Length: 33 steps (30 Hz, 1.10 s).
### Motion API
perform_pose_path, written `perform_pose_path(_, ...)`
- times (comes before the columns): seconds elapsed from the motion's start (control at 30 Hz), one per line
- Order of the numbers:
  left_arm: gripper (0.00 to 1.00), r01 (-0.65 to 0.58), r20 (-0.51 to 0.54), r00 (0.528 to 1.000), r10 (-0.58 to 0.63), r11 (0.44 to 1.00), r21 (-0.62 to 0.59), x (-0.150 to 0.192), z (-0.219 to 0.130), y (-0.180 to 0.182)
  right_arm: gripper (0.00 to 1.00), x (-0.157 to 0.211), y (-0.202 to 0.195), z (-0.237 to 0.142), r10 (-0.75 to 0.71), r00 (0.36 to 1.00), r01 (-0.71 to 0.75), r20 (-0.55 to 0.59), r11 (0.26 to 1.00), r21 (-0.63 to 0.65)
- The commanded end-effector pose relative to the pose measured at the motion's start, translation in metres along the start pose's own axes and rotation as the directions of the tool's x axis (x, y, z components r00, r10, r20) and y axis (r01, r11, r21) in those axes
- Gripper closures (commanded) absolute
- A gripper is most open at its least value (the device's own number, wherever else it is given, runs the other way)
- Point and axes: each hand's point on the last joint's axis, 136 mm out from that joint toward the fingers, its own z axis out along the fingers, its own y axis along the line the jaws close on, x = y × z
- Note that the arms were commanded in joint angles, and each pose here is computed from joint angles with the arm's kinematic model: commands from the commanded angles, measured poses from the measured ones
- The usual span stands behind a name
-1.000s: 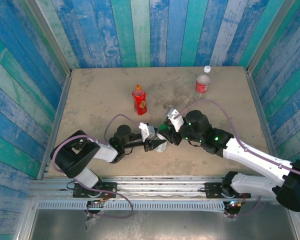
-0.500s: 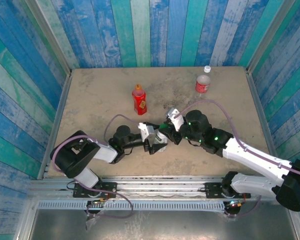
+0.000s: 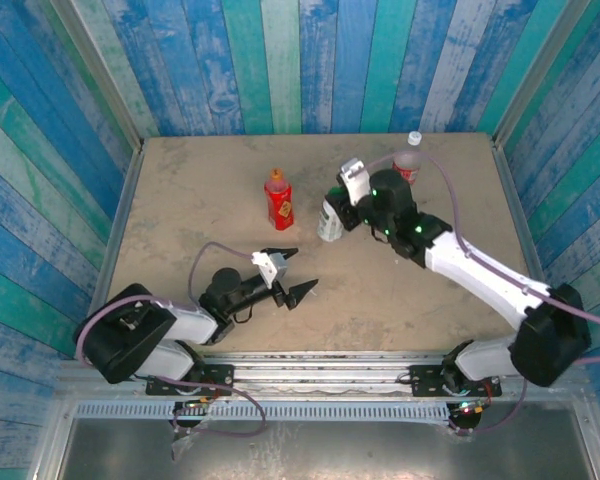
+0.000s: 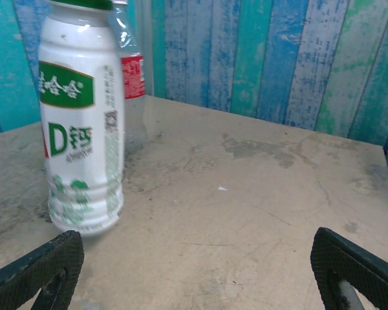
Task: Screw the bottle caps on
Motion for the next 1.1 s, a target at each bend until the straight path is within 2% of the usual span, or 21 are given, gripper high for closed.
perform_pose_path(0.0,0.06,0.002,0.014,1.0,-0.001,0.996,-0.084,-0.007,-0.006,0.014,0.61,-0.018,-0.031,0.024,-0.008,1.0,0.007,0.018,0.999,0.045)
perform_pose_path(0.33,0.06,-0.004,0.004,1.0,0.005,0.986,-0.166,-0.013,-0.017,0.026,0.6,-0.009,-0.063,0.089,0.021,0.999,-0.019,-0.048,0.999,0.035)
perform_pose_path(0.57,0.06,-0.007,-0.032,0.999,-0.001,0.968,-0.249,-0.012,-0.02,0.041,0.55,0.011,-0.071,0.102,0.032,0.993,-0.029,-0.113,0.999,0.025)
perform_pose_path(0.67,0.06,-0.002,-0.027,1.0,-0.007,0.957,-0.29,-0.016,-0.023,0.048,0.48,0.013,-0.072,0.102,0.023,0.992,-0.02,-0.125,0.999,0.026)
perform_pose_path(0.83,0.06,0.031,0.018,1.0,-0.026,0.914,-0.404,-0.035,-0.032,0.072,0.26,-0.012,-0.076,0.08,-0.006,0.997,0.01,-0.073,0.998,0.054)
perform_pose_path(1.07,0.06,-0.054,-0.024,0.998,0.05,0.758,-0.65,-0.054,-0.06,0.126,0.08,-0.021,-0.089,0.028,-0.033,0.999,0.036,-0.019,0.988,0.153)
